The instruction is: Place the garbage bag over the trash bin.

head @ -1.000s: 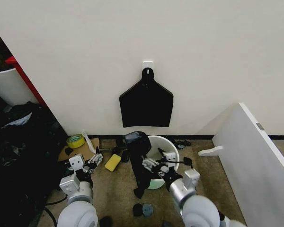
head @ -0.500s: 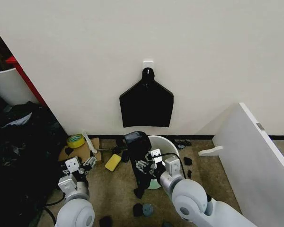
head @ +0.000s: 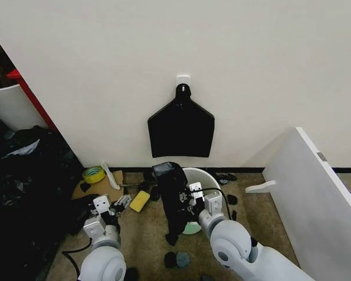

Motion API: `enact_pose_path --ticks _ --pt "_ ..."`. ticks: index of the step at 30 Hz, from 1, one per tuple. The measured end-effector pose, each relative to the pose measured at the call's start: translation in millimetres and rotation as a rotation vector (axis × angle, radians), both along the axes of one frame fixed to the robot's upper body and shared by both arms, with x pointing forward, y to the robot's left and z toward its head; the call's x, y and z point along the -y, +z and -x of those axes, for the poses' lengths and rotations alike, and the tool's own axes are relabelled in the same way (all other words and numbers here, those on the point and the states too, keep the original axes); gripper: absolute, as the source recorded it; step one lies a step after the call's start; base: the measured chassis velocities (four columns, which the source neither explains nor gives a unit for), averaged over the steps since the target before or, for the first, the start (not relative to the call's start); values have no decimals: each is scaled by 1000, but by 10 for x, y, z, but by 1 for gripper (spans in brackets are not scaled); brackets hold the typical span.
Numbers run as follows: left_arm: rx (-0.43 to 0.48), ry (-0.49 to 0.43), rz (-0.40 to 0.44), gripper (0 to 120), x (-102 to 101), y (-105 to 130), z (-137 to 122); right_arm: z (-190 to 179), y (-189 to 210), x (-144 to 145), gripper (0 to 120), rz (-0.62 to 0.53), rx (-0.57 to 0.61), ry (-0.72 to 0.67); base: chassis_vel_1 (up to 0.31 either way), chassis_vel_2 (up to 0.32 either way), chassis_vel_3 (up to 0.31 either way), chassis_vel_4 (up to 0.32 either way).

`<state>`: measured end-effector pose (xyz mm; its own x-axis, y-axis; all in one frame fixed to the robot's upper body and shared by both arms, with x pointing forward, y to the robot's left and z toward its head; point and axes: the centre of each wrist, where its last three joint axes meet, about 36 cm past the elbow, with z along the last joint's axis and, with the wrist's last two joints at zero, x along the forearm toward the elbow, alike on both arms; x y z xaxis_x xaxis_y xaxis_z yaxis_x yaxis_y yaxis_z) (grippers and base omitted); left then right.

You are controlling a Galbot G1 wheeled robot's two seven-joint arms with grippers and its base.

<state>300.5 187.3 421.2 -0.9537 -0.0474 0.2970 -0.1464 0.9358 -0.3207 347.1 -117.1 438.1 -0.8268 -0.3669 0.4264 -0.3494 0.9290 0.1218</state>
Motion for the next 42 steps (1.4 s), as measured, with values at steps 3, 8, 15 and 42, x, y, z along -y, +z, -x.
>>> enact_pose_path --ticks 3,8,15,42 --pt "-11 -126 92 100 37 5 -23 -2 -39 26 0 -7 7 -51 0 0 0 0" --pt "-16 -229 147 100 31 -77 -131 6 -86 56 0 -16 16 -96 0 0 0 0" --pt "-64 -254 99 100 35 -172 -388 -4 -142 96 0 -3 41 -128 0 0 0 0" --pt "-323 -392 -47 94 683 -41 -962 -17 -349 131 0 133 148 -151 0 0 0 0"
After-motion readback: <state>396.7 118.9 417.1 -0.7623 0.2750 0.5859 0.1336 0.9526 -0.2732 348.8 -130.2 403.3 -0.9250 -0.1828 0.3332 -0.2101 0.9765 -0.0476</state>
